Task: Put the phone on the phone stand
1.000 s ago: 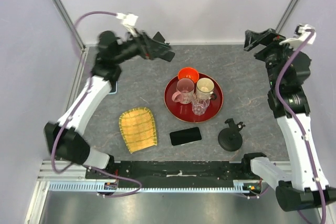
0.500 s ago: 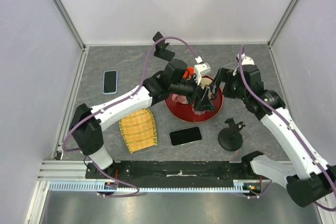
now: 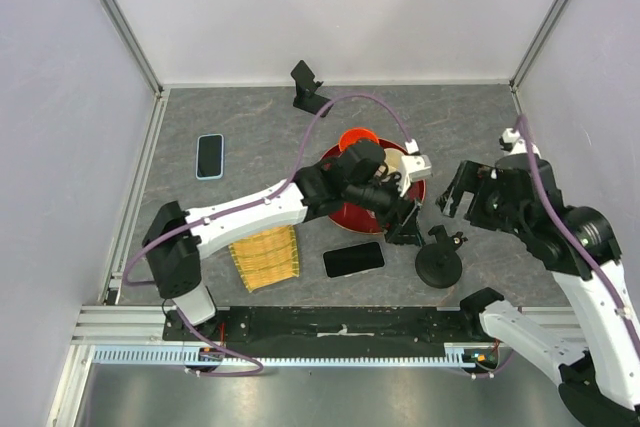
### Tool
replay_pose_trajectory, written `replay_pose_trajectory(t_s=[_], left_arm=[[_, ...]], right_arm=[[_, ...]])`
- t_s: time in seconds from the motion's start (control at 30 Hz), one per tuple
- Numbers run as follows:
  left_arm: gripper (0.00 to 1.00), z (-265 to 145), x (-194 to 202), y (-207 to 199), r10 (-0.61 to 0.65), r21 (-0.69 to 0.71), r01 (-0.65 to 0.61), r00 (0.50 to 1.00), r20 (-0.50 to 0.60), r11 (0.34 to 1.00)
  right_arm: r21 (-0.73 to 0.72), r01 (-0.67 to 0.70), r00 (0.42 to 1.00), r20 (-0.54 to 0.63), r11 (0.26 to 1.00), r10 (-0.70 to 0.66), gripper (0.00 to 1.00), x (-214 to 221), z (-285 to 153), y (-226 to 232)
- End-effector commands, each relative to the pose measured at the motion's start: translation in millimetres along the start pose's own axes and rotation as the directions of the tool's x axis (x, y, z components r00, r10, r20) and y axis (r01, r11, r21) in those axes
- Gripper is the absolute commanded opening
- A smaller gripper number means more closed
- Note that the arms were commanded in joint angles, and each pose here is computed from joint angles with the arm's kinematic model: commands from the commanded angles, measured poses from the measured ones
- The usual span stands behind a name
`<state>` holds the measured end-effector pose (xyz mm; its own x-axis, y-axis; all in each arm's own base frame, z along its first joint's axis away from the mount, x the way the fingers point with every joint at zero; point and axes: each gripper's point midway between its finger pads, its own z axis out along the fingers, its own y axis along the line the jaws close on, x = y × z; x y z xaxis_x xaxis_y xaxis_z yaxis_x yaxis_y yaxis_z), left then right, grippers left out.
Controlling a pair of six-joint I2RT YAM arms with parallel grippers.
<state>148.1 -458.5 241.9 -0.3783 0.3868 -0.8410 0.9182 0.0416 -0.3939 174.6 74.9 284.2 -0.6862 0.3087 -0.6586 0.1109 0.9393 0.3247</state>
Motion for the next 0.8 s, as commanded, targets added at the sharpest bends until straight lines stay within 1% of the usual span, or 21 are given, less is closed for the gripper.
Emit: replay_pose_trajectory(t_s=[0.0, 0.07, 0.1, 0.2, 0.33, 0.4, 0.5, 0.53, 0.6, 0.63, 0.7, 0.73, 0.77], left_arm=[[0.79, 25.6, 1.2, -0.3, -0.01, 0.07, 0.011, 1.0, -0.007, 0.997], [0.74, 30.7, 3.0, 6.0, 0.002, 0.049, -0.001, 1.0, -0.01, 0.999], [0.72, 31.8, 2.6, 12.0, 0.01, 0.02, -0.01, 1.0, -0.006, 1.0], [0.69, 36.6, 2.1, 22.5, 0.04, -0.043, -0.04, 0.999, 0.003, 0.998], [0.68, 50.2, -5.1, 21.3, 0.091, -0.06, -0.09, 0.996, 0.015, 0.994], [0.67, 56.9, -5.2, 20.1, 0.084, -0.058, -0.083, 0.996, 0.017, 0.995], [0.6, 65.4, -5.7, 24.5, 0.095, -0.08, -0.093, 0.995, 0.022, 0.992], [0.56, 68.0, -8.7, 23.8, 0.109, -0.088, -0.107, 0.994, 0.027, 0.99], [0.54, 74.8, -8.7, 24.1, 0.133, -0.111, -0.129, 0.991, 0.024, 0.985], [0.48, 78.4, -10.1, 25.6, 0.135, -0.118, -0.131, 0.991, 0.025, 0.984], [0.41, 82.0, -11.7, 25.7, 0.144, -0.127, -0.139, 0.989, 0.03, 0.982], [0.35, 83.9, -10.8, 26.5, 0.148, -0.133, -0.143, 0.989, 0.029, 0.981], [0.3, 85.0, -11.3, 26.2, 0.156, -0.139, -0.15, 0.987, 0.032, 0.979]], right_arm=[[0.046, -0.114, 0.993, -0.003, 0.992, 0.114, 0.95, 14.8, -23.1, -17.6], [0.069, -0.125, 0.992, 0.002, 0.99, 0.125, 0.91, 22.4, -23.2, -26.9], [0.099, -0.142, 0.99, 0.029, 0.985, 0.14, 0.86, 21.4, -23.7, -34.3], [0.107, -0.177, 0.983, 0.06, 0.978, 0.171, 0.79, 25.8, -25.6, -42.5], [0.085, -0.193, 0.979, 0.076, 0.977, 0.187, 0.79, 27.2, -25.2, -42.1], [0.077, -0.194, 0.979, 0.079, 0.978, 0.187, 0.79, 29.0, -24.2, -42.5], [0.073, -0.202, 0.975, 0.11, 0.977, 0.193, 0.79, 26.1, -27.0, -45.3], [0.062, -0.206, 0.973, 0.12, 0.976, 0.198, 0.79, 24.2, -28.3, -44.2], [0.054, -0.211, 0.97, 0.138, 0.976, 0.202, 0.79, 22.2, -30.9, -45.0], [0.051, -0.208, 0.969, 0.145, 0.977, 0.199, 0.79, 20.7, -31.9, -45.0], [0.055, -0.195, 0.972, 0.145, 0.979, 0.185, 0.79, 20.6, -31.6, -45.7], [0.052, -0.192, 0.972, 0.149, 0.98, 0.182, 0.79, 20.3, -32.1, -45.8], [0.053, -0.189, 0.972, 0.152, 0.98, 0.179, 0.79, 20.4, -32.0, -46.6]])
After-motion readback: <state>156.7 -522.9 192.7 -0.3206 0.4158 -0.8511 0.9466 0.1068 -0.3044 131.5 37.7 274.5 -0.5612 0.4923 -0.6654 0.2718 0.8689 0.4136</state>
